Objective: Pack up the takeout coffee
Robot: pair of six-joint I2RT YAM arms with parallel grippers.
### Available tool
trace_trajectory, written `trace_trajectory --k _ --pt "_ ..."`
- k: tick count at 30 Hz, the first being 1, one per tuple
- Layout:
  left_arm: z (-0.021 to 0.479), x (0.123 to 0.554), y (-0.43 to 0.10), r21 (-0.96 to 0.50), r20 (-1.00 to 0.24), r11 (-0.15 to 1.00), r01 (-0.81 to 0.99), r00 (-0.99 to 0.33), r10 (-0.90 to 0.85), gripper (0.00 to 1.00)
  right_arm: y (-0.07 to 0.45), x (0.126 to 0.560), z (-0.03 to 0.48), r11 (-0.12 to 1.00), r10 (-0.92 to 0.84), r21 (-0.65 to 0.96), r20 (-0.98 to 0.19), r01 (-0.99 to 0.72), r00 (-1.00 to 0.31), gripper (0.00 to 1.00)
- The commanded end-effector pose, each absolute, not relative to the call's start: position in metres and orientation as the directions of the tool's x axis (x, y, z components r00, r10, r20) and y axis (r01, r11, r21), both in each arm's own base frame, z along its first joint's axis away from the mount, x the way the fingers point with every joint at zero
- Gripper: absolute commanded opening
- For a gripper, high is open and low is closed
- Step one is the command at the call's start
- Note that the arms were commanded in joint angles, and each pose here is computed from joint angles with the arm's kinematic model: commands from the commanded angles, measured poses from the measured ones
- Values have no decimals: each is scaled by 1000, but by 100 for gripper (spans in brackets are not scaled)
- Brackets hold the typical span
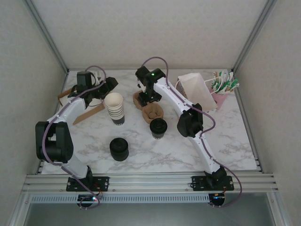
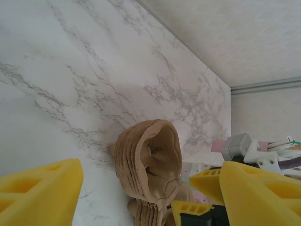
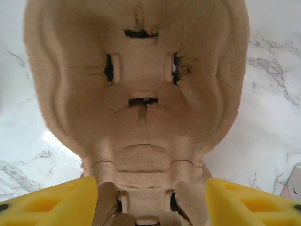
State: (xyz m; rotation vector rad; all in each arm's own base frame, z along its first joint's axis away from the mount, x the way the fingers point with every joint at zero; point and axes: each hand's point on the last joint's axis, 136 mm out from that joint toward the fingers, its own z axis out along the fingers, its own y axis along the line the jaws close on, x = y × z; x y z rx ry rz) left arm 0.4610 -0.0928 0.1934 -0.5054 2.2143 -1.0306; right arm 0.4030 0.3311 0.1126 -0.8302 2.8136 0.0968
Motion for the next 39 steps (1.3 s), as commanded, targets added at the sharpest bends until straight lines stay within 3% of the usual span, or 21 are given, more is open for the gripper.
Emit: trace_trajectory --k 1,39 --pt "202 470 -105 -796 -398 605 -21 -735 -549 74 332 399 108 827 -548 22 -189 -562 -815 61" --pt "172 482 -111 -789 -370 612 -42 -763 -529 68 337 401 91 823 -553 43 -165 -566 -817 48"
